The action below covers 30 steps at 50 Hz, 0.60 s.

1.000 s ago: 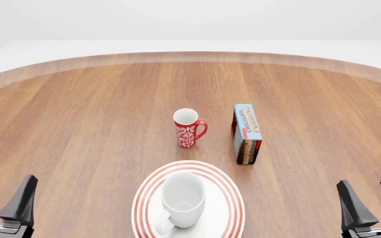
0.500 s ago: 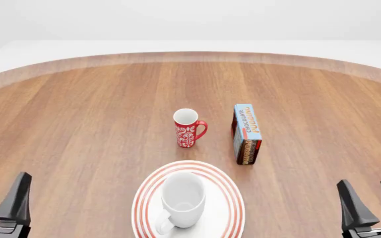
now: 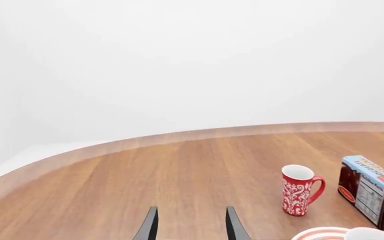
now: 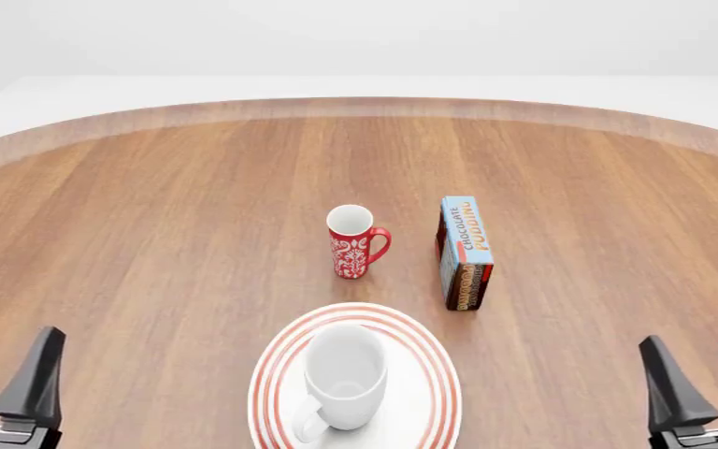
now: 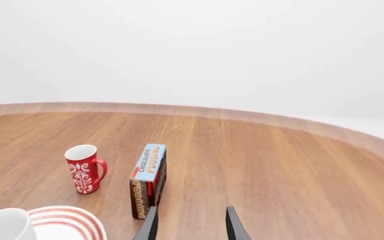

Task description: Pick up the white mug and put it on the plate, and put the chocolate pudding to the right of the plate.

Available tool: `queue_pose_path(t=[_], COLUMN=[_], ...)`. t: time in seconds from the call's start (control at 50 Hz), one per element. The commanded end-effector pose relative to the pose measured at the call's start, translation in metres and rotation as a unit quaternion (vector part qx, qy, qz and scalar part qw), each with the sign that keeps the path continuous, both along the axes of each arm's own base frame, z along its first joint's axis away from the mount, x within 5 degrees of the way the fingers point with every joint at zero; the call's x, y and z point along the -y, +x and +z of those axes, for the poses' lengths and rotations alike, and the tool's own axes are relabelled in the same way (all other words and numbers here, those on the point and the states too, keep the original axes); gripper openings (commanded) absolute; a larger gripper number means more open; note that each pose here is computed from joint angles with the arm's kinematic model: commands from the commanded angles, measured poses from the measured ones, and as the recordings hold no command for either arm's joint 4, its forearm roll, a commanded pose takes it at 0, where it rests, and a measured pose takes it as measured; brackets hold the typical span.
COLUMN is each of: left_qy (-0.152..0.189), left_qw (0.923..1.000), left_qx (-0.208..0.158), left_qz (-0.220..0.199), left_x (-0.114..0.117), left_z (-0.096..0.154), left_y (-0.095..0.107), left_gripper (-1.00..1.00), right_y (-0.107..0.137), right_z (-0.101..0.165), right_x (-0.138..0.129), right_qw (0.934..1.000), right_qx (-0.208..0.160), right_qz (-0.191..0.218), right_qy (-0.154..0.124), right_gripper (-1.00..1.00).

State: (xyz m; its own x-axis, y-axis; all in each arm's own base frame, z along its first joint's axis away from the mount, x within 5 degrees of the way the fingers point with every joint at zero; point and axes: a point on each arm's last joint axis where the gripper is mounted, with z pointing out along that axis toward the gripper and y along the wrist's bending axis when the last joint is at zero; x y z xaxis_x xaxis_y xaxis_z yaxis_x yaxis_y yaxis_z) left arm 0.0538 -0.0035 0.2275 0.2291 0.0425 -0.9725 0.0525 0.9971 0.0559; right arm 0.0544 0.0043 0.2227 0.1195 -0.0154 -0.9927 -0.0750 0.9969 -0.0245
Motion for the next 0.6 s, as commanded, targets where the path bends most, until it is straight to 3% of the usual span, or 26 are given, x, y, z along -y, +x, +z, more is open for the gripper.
queue_pose_path(t=[0.02,0.6], left_qy=[0.002,-0.005], left_qw=[1.0,0.9999], left_qx=[0.0,0.001], left_qz=[-0.005,-0.012], left_x=[0.001,0.001], left_z=[0.0,0.0], left_y=[0.0,0.0], left_gripper=[1.0,1.0], right_y=[-0.001,-0.008], right_z=[0.005,0.036], right_x=[0.0,-0.002], right_qw=[1.0,0.9981], right_qx=[0.005,0.018], right_qz=[-0.003,0.019], right_qy=[-0.007,-0.056], right_gripper=[1.0,1.0])
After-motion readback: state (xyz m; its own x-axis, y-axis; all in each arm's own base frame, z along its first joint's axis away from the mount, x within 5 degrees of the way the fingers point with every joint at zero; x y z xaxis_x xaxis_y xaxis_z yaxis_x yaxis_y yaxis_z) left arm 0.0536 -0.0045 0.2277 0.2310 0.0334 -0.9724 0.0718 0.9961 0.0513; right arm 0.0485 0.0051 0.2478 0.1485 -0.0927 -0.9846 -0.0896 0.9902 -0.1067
